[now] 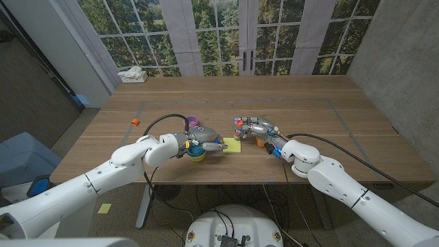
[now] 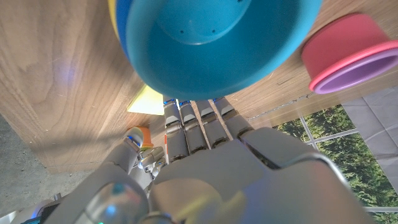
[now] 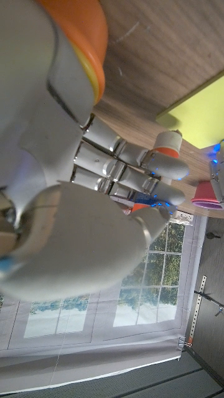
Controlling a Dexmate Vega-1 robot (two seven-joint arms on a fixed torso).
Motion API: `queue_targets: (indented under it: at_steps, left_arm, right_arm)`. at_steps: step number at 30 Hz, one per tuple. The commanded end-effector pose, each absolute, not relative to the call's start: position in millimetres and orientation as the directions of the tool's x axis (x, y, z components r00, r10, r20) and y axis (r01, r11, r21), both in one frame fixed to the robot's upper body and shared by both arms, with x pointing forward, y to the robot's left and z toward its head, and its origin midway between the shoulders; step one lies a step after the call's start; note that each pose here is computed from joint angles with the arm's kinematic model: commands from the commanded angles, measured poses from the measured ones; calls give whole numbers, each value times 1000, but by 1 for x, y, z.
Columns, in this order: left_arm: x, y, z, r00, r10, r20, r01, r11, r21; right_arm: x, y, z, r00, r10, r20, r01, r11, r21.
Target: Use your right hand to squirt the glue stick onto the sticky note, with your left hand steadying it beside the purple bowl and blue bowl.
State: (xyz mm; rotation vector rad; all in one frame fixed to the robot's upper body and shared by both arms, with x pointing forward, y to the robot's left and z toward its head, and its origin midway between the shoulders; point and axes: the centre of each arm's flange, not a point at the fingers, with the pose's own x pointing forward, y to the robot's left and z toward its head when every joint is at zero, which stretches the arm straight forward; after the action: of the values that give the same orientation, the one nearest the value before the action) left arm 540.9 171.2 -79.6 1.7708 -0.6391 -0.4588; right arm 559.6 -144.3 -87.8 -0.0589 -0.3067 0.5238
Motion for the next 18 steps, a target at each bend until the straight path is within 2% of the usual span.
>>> queue_targets:
  at_steps: [1, 18]
  left_arm:
    - [546, 174, -78, 788, -615, 13, -184, -216, 959]
    - [551, 178, -75, 788, -616, 9, -182, -219, 959]
  right_arm:
    - [562, -136, -92, 814, 527, 245, -512, 850, -127]
    - [556, -123, -92, 806, 561, 192, -530, 827, -188]
